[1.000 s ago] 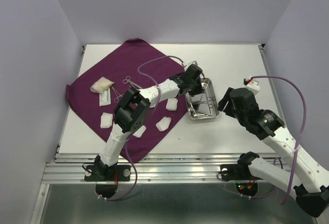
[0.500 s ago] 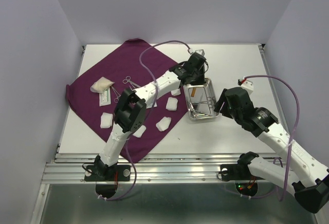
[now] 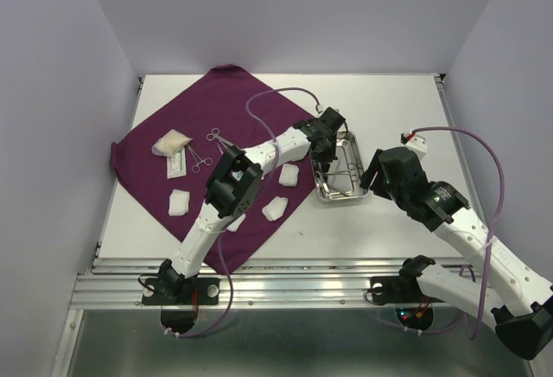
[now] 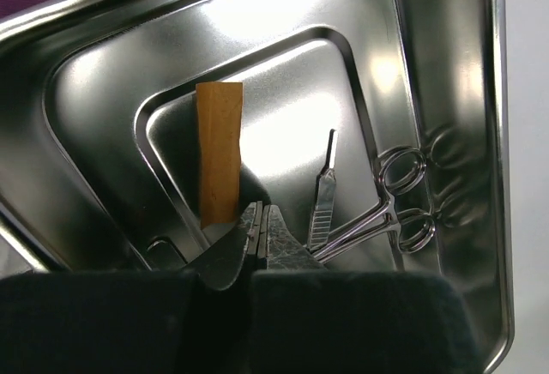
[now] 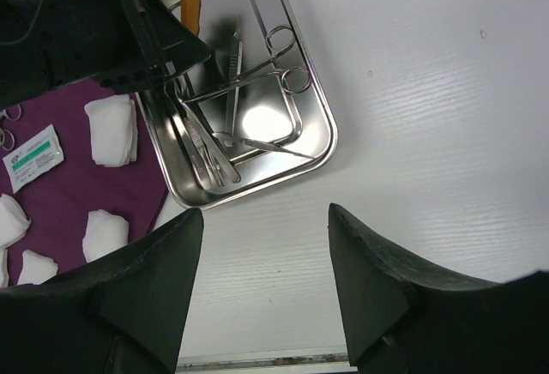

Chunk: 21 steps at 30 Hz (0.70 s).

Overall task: Prepare the surgical pack
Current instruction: Adjust the medical item in the container.

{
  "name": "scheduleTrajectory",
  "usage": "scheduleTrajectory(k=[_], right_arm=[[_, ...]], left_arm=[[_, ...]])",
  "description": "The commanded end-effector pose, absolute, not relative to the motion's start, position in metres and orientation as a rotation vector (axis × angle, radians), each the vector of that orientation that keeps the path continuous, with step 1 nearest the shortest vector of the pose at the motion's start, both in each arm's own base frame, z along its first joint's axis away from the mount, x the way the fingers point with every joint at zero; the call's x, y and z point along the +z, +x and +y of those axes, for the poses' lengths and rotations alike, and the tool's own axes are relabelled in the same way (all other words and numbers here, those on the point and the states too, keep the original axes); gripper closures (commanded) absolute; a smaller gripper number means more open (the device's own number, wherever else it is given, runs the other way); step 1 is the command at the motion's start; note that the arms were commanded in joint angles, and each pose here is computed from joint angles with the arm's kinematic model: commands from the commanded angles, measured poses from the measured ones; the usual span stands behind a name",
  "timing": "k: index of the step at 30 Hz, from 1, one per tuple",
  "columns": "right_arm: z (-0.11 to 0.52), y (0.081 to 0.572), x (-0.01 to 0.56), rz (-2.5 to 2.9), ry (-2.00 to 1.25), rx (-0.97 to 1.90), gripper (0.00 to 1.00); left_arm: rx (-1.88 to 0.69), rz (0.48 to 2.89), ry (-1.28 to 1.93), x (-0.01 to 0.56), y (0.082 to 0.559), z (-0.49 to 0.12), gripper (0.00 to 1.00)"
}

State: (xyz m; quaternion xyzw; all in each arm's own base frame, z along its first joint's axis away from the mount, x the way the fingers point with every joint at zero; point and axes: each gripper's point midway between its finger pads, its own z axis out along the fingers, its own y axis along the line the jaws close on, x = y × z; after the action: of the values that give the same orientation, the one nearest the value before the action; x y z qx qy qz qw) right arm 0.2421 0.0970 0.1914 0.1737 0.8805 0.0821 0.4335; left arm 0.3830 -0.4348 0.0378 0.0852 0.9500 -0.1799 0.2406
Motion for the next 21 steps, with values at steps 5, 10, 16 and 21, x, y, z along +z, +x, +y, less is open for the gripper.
scheduleTrajectory(k=[5, 10, 16, 21], right_arm=[[0.101, 0.246, 0.202, 2.151, 0.445, 0.244, 0.34], [0.1, 0.245, 0.2, 2.153, 0.446, 0.241, 0.34], [0.102, 0.246, 0.196, 2.159, 0.447, 0.253, 0.35], [0.111, 0.251, 0.185, 2.196, 0.43, 0.251, 0.34]], left_arm=[[-0.465, 2.616, 0.298, 0.048, 0.37, -0.431, 1.0], [-0.46, 2.636, 0.343, 0.05, 0.348, -0.432, 1.0], [-0.555, 2.672, 0.333, 0.061, 0.327, -0.438, 1.0], [-0.581, 2.693, 0.349, 0.06, 0.311, -0.439, 1.0]])
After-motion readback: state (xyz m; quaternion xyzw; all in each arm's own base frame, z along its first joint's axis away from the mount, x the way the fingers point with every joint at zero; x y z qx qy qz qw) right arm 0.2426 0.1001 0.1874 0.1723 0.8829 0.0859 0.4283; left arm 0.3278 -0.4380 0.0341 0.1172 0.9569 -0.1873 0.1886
